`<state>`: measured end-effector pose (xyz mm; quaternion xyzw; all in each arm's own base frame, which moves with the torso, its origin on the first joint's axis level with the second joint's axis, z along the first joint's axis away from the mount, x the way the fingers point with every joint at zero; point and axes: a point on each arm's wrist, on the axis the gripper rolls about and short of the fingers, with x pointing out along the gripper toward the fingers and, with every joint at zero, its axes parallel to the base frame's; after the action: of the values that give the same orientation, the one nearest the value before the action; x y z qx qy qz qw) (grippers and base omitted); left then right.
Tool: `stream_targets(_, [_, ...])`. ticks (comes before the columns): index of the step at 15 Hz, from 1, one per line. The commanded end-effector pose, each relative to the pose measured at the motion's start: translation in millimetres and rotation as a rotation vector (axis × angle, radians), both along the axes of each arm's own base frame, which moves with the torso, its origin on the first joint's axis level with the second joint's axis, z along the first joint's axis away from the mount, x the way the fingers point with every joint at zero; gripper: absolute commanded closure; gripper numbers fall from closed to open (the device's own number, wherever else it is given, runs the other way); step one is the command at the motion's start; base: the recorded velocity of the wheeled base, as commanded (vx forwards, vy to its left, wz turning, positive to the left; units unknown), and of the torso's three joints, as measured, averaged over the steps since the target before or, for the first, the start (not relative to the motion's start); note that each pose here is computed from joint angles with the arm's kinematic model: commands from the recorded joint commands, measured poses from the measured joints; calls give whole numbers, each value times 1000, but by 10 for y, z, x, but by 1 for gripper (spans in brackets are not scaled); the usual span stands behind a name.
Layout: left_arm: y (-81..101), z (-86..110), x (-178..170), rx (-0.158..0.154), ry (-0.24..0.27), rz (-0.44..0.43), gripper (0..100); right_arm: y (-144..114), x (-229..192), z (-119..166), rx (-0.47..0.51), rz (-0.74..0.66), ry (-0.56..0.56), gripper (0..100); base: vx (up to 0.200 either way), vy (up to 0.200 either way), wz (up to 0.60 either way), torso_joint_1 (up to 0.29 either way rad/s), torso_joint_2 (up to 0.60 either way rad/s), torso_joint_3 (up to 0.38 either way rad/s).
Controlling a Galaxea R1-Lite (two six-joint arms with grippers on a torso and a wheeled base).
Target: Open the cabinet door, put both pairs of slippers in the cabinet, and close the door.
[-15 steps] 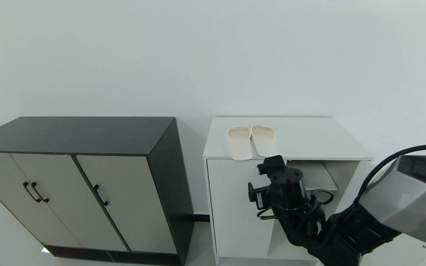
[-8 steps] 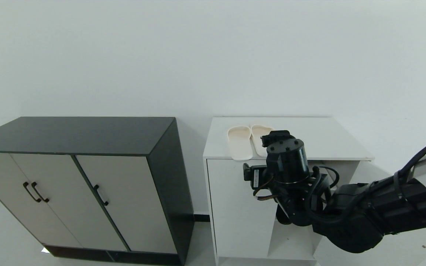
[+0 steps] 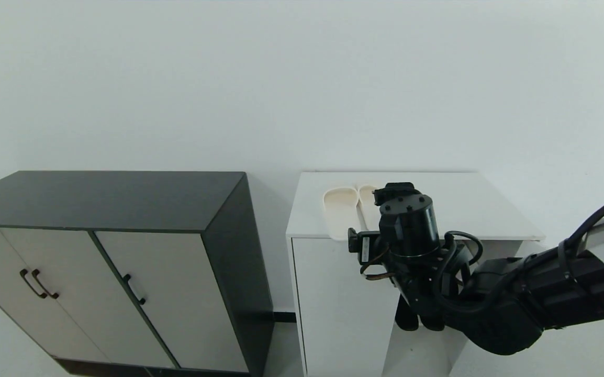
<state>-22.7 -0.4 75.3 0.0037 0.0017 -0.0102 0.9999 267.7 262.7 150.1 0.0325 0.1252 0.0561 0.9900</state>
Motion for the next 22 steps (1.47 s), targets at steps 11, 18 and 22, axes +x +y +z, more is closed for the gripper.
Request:
stream_targets(11, [0, 0, 1, -1, 1, -1, 100, 25, 64, -195, -20, -8, 22, 0, 164, 0, 0, 5, 2, 3])
stream_targets(18, [0, 0, 1, -1, 1, 2, 100, 36, 213, -568, -17, -19, 18, 0, 0, 0, 0, 0, 0, 0])
stream_targets(22, [1, 0, 1, -3, 1, 0, 100, 3, 449, -599, -8, -1, -12, 0, 0, 0, 0, 0, 0, 0])
